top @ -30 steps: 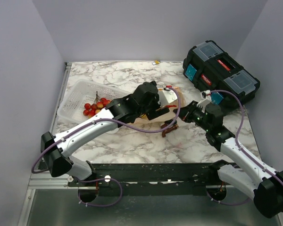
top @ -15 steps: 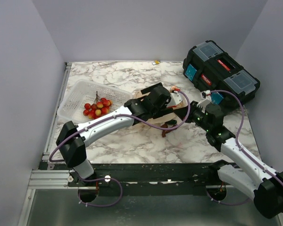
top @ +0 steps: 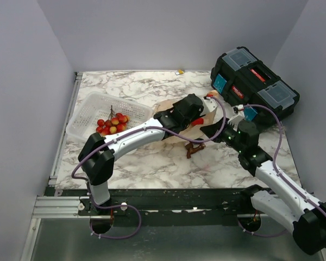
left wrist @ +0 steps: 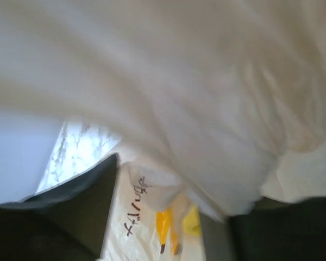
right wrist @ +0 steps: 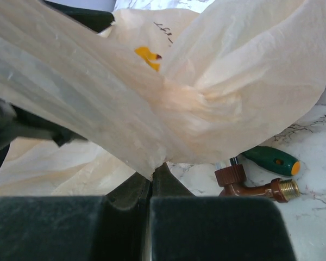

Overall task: Take the fake fruits out of the plastic bag
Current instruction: Adjust the plastic bag at the center of the board.

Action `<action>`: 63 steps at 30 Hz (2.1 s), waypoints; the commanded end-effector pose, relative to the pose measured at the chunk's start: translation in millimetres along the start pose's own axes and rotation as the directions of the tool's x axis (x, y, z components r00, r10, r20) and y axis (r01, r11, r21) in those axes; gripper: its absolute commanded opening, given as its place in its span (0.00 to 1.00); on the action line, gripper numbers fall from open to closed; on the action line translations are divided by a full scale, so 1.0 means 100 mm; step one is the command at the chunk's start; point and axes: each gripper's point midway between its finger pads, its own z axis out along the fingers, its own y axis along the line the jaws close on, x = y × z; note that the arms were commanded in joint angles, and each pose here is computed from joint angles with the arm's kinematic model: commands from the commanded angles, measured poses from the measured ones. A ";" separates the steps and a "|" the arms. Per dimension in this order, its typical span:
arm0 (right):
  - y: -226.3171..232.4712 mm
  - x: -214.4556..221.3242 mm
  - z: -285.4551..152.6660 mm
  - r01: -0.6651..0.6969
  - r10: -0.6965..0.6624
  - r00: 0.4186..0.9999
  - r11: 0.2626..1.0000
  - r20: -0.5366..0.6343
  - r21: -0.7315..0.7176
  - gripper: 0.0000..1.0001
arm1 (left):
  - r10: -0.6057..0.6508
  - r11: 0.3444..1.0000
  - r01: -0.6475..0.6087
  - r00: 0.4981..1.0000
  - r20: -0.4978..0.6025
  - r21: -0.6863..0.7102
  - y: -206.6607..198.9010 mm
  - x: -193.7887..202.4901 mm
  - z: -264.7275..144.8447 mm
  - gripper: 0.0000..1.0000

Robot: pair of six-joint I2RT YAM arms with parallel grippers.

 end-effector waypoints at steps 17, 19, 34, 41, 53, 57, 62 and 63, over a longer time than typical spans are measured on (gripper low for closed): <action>-0.81 0.58 -0.13 -0.202 0.215 0.977 0.937 -0.014 0.286 0.10 | -0.201 0.979 0.190 0.955 0.218 0.071 0.74 -0.62 -0.27 0.00; -0.81 0.60 -0.13 -0.185 0.202 0.979 0.940 -0.031 0.287 0.14 | -0.214 0.975 0.195 0.953 0.215 0.107 0.67 -0.60 -0.30 0.00; 0.16 -0.10 -0.33 0.259 -0.260 0.966 0.965 -0.019 -0.039 1.00 | -0.359 0.883 0.276 0.918 0.170 0.380 0.10 -0.52 -0.51 0.00; 0.45 -0.39 -0.32 0.344 -0.343 0.939 0.935 0.026 -0.089 1.00 | -0.452 0.817 0.332 0.876 0.166 0.472 -0.06 -0.55 -0.72 0.00; 0.11 -0.54 -0.25 0.346 -0.350 0.937 0.930 0.009 0.121 0.67 | -0.470 0.804 0.363 0.873 0.129 0.471 -0.08 -0.46 -0.89 0.02; 0.32 -0.39 -0.32 0.312 -0.312 0.950 0.950 -0.016 -0.009 0.24 | -0.466 0.801 0.365 0.877 0.113 0.474 -0.10 -0.43 -0.98 0.19; 0.40 -0.05 -0.36 0.260 -0.273 0.959 0.954 -0.077 -0.148 0.08 | -0.487 0.802 0.386 0.865 0.123 0.456 -0.04 -0.41 -1.25 0.48; 0.39 -0.02 -0.36 0.253 -0.267 0.960 0.954 -0.080 -0.160 0.07 | -0.490 0.801 0.380 0.860 0.143 0.463 -0.03 -0.43 -1.33 0.51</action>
